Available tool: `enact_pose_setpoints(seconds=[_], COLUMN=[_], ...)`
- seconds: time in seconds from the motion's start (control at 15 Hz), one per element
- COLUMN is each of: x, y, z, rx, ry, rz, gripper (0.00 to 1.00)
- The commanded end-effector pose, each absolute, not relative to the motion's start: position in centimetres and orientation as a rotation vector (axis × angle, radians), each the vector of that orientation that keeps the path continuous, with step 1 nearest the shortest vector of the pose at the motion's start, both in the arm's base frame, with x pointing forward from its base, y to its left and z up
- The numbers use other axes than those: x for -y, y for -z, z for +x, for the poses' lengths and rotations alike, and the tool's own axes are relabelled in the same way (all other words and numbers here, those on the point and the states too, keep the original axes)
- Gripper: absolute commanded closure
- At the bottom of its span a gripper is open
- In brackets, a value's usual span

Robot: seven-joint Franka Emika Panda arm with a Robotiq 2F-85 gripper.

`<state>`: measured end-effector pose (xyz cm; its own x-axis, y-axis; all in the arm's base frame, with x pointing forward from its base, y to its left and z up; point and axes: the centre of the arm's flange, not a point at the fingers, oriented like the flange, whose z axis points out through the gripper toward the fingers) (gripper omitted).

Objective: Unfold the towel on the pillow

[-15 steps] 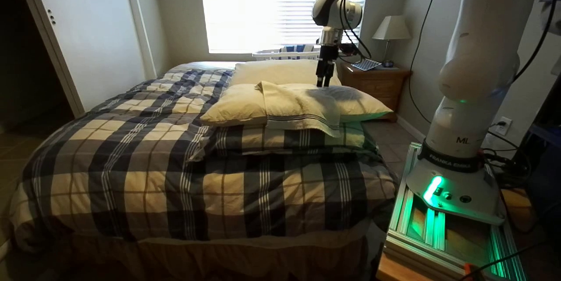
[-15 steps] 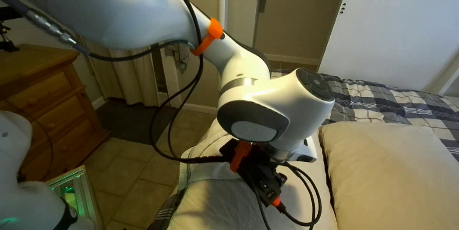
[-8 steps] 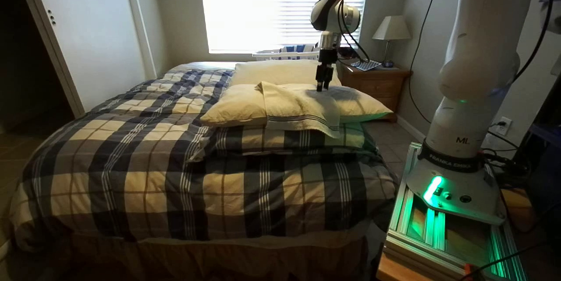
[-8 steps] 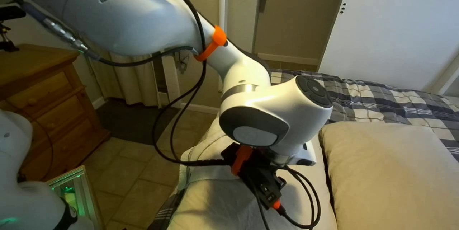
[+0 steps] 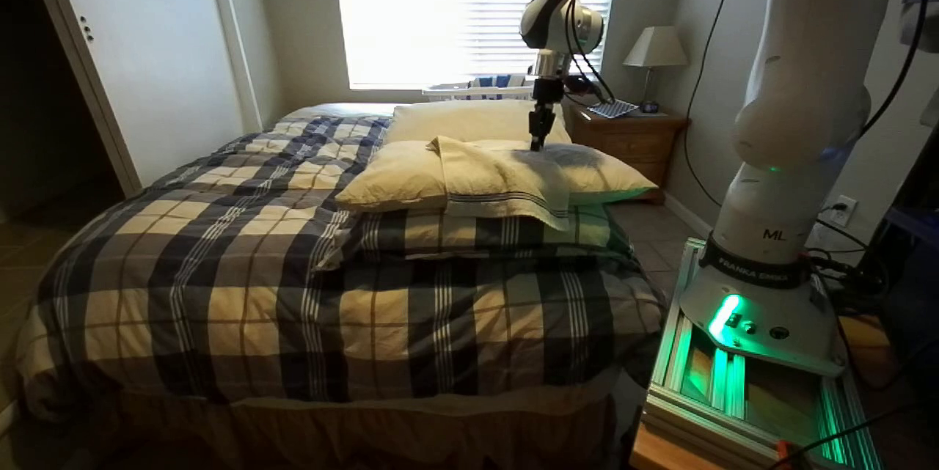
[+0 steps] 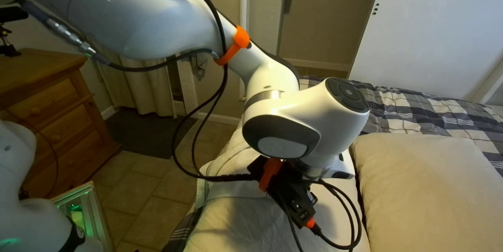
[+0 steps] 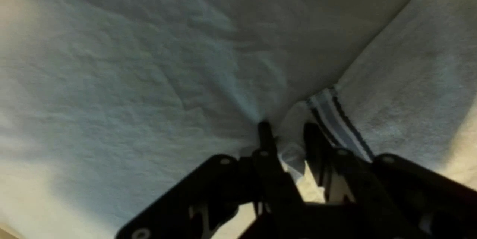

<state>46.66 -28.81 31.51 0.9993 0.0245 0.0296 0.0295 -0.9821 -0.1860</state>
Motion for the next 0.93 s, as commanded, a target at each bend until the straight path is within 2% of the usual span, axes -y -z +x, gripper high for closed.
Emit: enact_pose_setpoints(seconds=[0.0, 0.87], x=[29.6, 34.9], y=[-32.2, -36.0], z=[47.3, 46.9], rx=[0.016, -0.191], ry=[0.107, 0.335], rz=[-2.965, -3.117], gripper=[0.99, 0.98])
